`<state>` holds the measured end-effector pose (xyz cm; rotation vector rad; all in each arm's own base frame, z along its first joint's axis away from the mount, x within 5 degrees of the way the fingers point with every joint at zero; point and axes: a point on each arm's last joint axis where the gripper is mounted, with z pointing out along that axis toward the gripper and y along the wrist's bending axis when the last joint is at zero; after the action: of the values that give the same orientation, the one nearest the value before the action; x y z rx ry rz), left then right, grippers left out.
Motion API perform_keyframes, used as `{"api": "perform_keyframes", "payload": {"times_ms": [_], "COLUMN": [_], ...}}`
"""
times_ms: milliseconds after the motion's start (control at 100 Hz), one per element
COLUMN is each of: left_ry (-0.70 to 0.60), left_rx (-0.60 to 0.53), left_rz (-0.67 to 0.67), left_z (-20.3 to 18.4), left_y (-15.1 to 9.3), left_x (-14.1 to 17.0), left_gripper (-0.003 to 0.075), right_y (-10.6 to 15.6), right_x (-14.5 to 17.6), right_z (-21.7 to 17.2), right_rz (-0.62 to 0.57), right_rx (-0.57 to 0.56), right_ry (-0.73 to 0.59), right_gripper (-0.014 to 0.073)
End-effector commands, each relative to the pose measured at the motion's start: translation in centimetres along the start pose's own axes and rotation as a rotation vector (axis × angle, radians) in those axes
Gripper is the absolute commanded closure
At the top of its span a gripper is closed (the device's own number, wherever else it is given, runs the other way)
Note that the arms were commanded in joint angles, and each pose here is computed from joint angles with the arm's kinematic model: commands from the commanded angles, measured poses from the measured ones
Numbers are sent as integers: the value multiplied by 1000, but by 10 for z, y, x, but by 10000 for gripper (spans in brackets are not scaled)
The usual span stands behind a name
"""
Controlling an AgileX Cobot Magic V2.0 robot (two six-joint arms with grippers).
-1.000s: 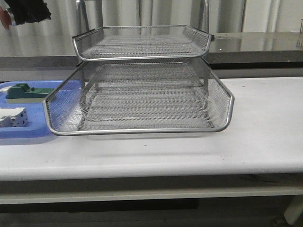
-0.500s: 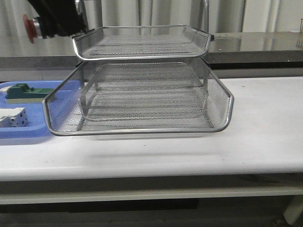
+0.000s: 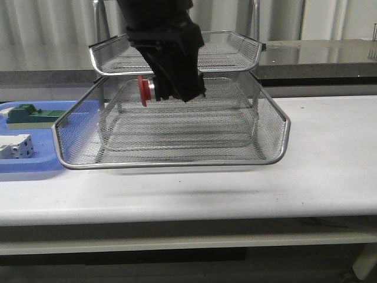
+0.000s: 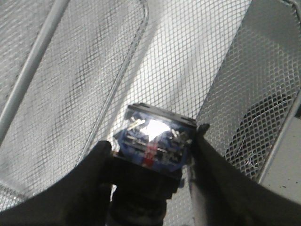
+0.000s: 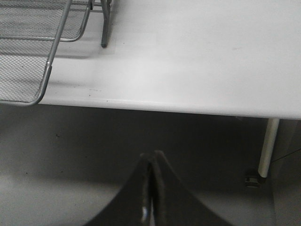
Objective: Place button on rack with both arms
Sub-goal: 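Carry the button over the pulled-out middle tray and lower it in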
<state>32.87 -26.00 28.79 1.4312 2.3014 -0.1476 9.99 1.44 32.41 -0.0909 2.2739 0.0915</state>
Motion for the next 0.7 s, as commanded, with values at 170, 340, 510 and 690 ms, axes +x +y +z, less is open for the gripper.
{"api": "perform_keyframes", "payload": {"times_ms": [170, 340, 510, 690], "left_ry": [-70, -58, -47, -35], "left_rx": [-23, -17, -11, -6], "left_rz": [13, 15, 15, 14], "left_z": [-3, -2, -2, 4], "left_y": [-1, -1, -2, -1], "left_x": [-11, -10, -9, -9], "left_gripper": [715, 691, 525, 243], "right_y": [0, 0, 0, 0], "right_x": [-11, -11, -11, -11], "right_z": [-6, -6, -6, -6], "right_rz": [-10, -10, -10, -10], "right_rx": [0, 0, 0, 0], "right_ry": [-86, -86, -86, -86], "right_gripper": [663, 663, 663, 663]}}
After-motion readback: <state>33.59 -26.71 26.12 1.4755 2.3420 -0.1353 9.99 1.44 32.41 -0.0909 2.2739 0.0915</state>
